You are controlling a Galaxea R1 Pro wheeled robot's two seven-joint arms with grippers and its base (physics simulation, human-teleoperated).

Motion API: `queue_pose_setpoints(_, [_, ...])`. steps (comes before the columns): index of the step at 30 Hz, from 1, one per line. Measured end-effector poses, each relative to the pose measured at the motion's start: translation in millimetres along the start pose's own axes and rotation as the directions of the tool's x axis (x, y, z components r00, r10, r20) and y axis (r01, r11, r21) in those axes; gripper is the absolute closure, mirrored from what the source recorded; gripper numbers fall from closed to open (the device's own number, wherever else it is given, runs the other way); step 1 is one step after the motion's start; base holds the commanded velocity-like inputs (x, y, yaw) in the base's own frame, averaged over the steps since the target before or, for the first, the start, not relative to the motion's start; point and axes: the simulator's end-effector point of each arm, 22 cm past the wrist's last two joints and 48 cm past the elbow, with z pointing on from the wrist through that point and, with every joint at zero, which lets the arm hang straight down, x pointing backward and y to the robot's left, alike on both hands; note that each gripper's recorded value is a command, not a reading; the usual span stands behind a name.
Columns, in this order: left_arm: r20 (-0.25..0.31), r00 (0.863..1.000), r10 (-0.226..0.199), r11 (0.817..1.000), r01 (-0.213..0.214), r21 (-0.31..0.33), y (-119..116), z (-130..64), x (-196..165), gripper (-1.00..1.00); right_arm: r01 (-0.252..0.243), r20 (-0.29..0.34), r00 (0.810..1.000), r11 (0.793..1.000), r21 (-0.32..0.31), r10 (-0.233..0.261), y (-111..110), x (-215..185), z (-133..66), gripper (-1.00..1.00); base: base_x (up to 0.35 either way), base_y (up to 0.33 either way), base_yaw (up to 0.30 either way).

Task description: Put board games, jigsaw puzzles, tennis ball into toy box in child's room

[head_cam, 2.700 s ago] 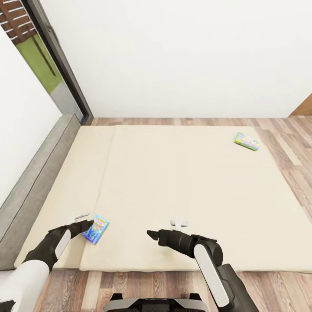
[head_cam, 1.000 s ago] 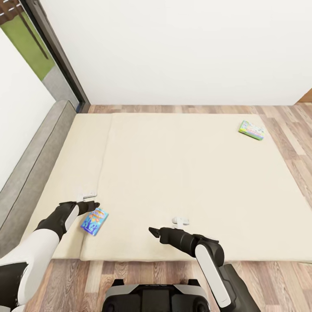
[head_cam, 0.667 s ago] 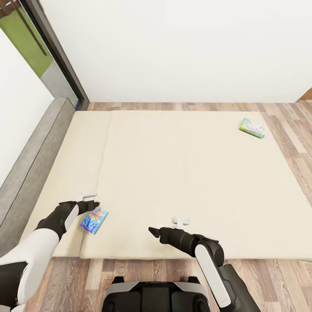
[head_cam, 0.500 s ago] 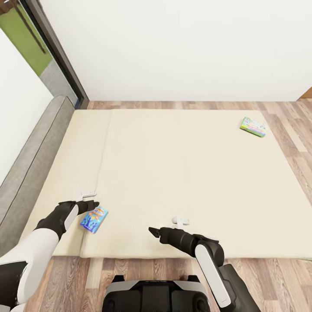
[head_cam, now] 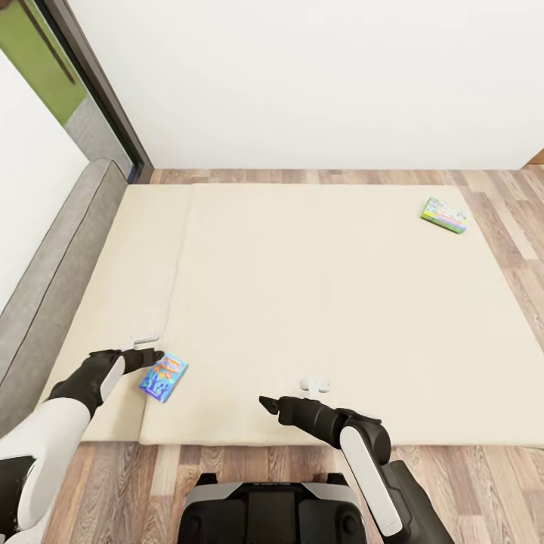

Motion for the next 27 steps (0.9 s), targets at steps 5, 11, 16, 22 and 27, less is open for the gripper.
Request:
queue_pose_setpoints(5, [-0.002, 1.000, 0.003, 0.999, -0.003, 0.044, 2, 1.0, 0, -1.00, -0.005, -0.006, 1.000, 1.000, 0.001, 0.005, -2, 3, 2.2, -1.00, 0.000, 0.000, 0.000])
queue_pose_setpoints(11, [-0.010, 1.000, 0.005, 0.996, -0.004, 0.086, -4, 3.7, 4, -1.00, -0.012, -0.014, 1.000, 1.000, 0.003, 0.012, -5, 6, 4.7, -1.00, 0.000, 0.000, 0.000])
queue_pose_setpoints(16, [-0.019, 1.000, 0.010, 0.995, -0.008, 0.103, -8, 6.9, 9, -1.00, -0.017, -0.020, 1.000, 1.000, 0.005, 0.017, -7, 8, 6.9, -1.00, 0.000, 0.000, 0.000])
queue_pose_setpoints(22, [-0.034, 0.998, 0.044, 0.994, -0.040, 0.106, -11, 11.4, 16, -1.00, -0.023, -0.027, 0.999, 1.000, 0.007, 0.023, -10, 12, 9.2, -1.00, 0.000, 0.000, 0.000])
queue_pose_setpoints(27, [-0.043, 0.997, 0.068, 0.992, -0.063, 0.106, -13, 15.1, 22, -1.00, -0.028, -0.034, 0.999, 1.000, 0.010, 0.028, -13, 14, 11.1, -1.00, 0.000, 0.000, 0.000])
